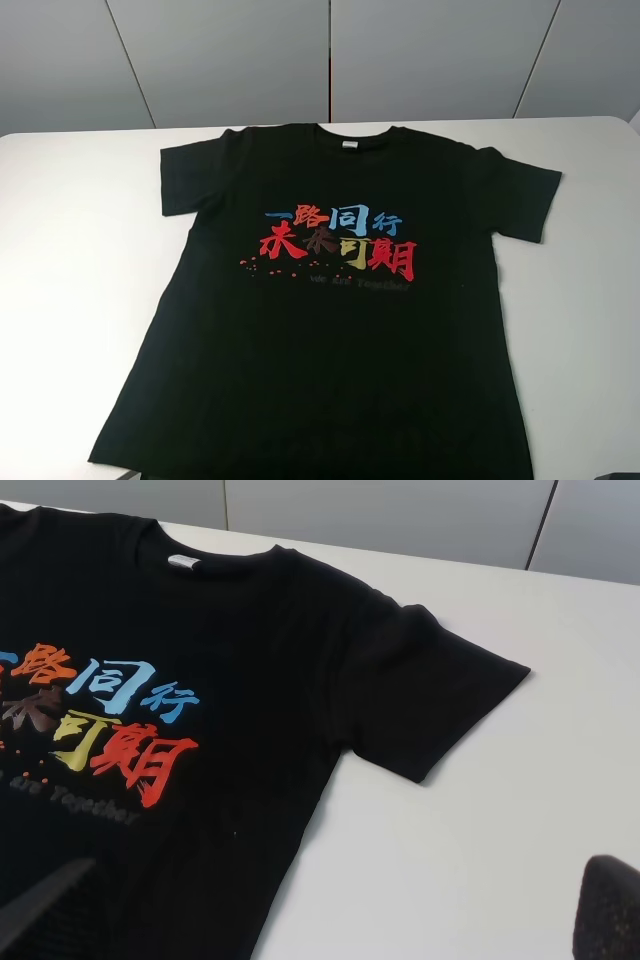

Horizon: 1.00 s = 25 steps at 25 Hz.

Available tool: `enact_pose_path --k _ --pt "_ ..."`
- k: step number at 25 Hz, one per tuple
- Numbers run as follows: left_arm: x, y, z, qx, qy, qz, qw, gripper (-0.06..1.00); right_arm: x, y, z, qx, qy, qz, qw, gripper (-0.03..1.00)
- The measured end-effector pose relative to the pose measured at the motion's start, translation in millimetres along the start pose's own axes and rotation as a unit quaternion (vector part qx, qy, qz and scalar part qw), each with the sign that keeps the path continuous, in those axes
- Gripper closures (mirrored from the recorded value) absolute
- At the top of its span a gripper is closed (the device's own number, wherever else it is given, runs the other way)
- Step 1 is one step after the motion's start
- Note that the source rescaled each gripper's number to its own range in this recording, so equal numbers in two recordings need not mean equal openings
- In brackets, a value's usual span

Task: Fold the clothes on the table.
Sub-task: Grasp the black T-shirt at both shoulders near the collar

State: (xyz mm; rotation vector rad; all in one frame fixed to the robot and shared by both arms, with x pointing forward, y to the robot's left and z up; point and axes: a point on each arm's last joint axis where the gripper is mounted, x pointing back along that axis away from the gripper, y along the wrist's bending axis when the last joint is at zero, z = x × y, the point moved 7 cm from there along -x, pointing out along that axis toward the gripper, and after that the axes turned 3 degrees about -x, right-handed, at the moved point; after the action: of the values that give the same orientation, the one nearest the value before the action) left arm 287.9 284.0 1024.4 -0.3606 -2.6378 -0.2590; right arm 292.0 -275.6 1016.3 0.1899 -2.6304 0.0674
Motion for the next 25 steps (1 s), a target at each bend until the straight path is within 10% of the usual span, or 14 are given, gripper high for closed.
enact_pose_path --k 25 --pt "0.0 0.0 0.0 -0.002 0.0 0.0 1.0 0.03 0.0 0.0 0.0 0.0 0.0 0.0 1.0 -0.03"
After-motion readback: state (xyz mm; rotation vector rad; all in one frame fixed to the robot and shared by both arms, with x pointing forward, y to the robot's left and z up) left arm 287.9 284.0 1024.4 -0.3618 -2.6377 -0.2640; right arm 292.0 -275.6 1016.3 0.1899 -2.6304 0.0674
